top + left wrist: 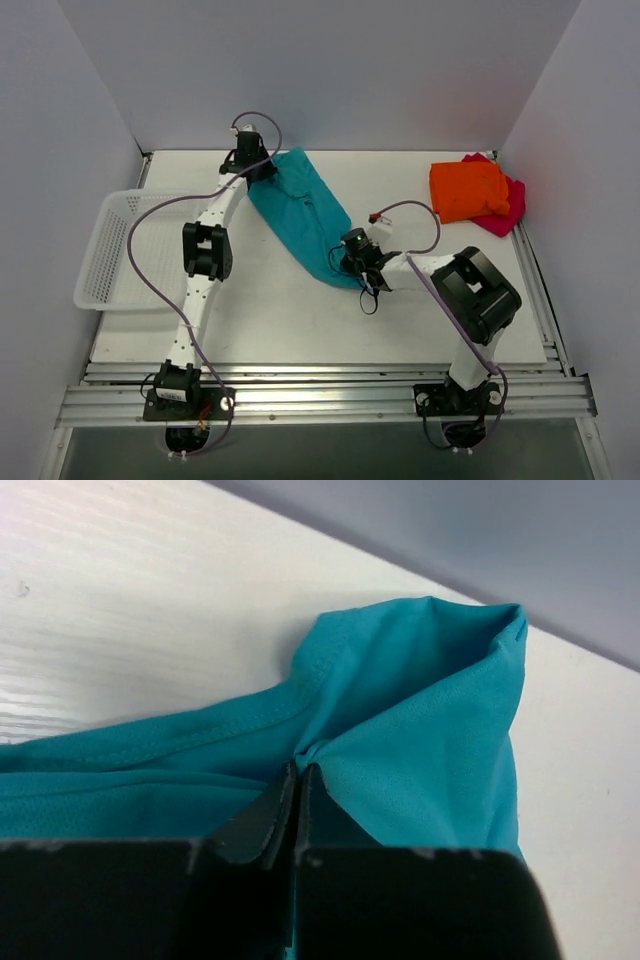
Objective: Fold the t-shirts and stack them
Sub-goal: Rotate the tshirt 90 degrees
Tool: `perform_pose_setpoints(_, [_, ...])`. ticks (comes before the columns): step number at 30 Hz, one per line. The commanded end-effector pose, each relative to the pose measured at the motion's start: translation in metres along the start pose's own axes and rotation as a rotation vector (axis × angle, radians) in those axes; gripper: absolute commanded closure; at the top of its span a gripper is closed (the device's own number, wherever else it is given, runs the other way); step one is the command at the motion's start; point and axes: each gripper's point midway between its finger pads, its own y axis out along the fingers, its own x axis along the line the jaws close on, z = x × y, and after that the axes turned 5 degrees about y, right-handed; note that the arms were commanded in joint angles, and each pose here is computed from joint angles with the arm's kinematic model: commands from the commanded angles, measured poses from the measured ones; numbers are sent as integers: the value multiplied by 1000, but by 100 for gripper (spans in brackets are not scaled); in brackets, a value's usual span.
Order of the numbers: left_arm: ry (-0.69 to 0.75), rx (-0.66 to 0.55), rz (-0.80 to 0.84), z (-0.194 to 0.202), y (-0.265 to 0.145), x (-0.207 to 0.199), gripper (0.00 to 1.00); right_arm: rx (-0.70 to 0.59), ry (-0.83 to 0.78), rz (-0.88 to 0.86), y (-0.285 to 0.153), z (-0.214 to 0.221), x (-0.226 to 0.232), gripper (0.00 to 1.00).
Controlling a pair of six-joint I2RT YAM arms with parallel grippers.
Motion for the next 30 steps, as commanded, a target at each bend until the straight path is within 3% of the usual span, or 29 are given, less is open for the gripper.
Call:
perform_pose_setpoints(1, [15,-58,120,-37,-16,-22,98,229,-78,143,-12,86,-46,100])
perform_pose_setpoints(6, [2,-80,219,-42,-12,-28,97,230,-104,73,-27,123,-12,97])
perform_pose_setpoints(9, [9,-88,272,-50,-19,-39,95,243,-159,77,-41,145,-3,57])
perform_pose_setpoints(10, [20,-104,277,-55,-21,-41,95,232,-166,69,-46,147,4,28])
perform_pose_setpoints(12, [31,-117,287,-61,-26,-44,93,207,-213,69,-62,154,8,2])
perform_pose_setpoints(17, [58,-152,317,-78,-39,-55,79,120,-295,80,-98,142,20,0])
perform_pose_setpoints(25, [149,-274,358,-126,-76,-80,36,-8,-336,-42,-166,107,66,0])
perform_pose_setpoints(30, [162,-272,356,-143,-108,-87,33,-98,-337,-83,-202,79,83,0])
